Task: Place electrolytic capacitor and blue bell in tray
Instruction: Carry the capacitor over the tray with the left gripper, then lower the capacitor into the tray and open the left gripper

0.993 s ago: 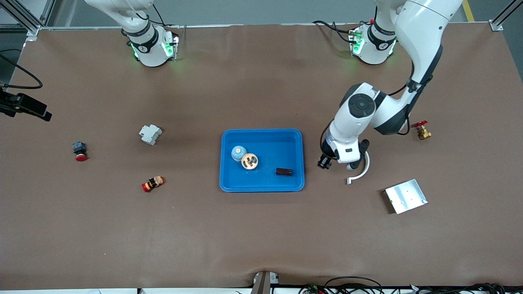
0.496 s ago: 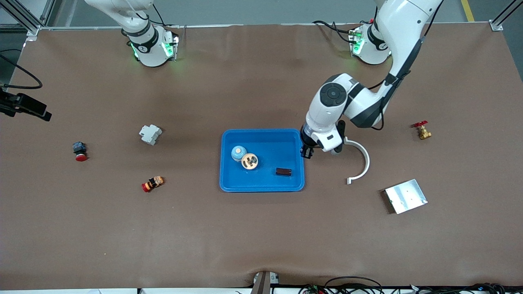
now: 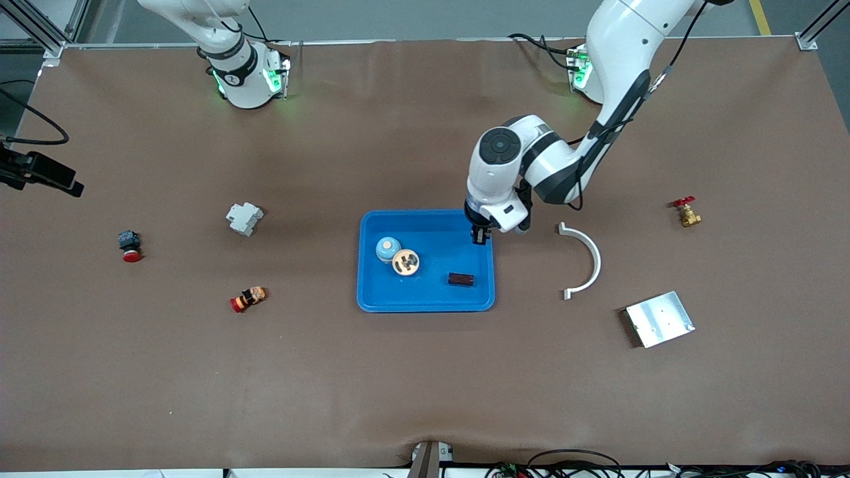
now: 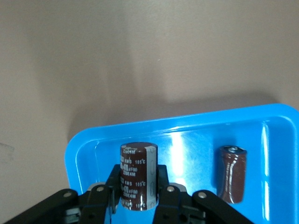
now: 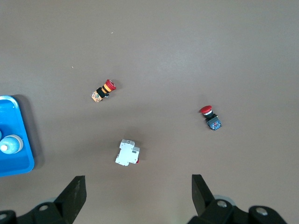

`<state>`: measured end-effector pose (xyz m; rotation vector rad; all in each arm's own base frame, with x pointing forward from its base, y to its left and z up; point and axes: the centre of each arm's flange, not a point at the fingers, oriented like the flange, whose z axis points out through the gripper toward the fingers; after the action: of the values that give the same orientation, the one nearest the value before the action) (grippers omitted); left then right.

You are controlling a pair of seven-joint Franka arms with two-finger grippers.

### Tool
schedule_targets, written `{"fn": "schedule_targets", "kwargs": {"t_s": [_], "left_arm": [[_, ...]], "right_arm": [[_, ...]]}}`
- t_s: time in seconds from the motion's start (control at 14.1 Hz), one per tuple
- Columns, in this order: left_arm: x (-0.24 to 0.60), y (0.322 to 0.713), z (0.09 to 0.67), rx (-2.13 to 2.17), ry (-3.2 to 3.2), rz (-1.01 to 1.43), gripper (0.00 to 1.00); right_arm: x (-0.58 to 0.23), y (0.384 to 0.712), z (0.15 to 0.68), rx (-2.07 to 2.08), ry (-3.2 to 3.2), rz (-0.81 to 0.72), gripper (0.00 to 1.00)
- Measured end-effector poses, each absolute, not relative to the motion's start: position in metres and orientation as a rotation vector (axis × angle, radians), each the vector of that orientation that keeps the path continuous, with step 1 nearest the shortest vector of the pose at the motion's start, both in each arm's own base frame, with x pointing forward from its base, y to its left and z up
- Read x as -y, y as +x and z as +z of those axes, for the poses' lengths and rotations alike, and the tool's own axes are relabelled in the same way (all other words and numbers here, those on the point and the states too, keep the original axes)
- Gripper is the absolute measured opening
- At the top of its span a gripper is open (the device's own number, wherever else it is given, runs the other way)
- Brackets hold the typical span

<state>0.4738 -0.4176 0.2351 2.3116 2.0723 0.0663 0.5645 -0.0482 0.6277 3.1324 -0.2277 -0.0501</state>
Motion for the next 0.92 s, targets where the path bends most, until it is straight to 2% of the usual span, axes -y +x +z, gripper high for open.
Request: {"fn": "schedule_targets", "kwargs": {"t_s": [0.43, 0.92], "left_arm": [[0.442, 0.478, 0.205, -2.12, 2.339, 0.082, 0.34], [0.447, 0.483, 0.195, -2.121, 2.342, 0.092, 0.34]], "right_arm": [[0.05, 0.564, 0.628, 0.233, 3.132, -0.051, 1.0], [0.052, 0.564, 0.627, 0.238, 3.132, -0.051, 1.0]]}}
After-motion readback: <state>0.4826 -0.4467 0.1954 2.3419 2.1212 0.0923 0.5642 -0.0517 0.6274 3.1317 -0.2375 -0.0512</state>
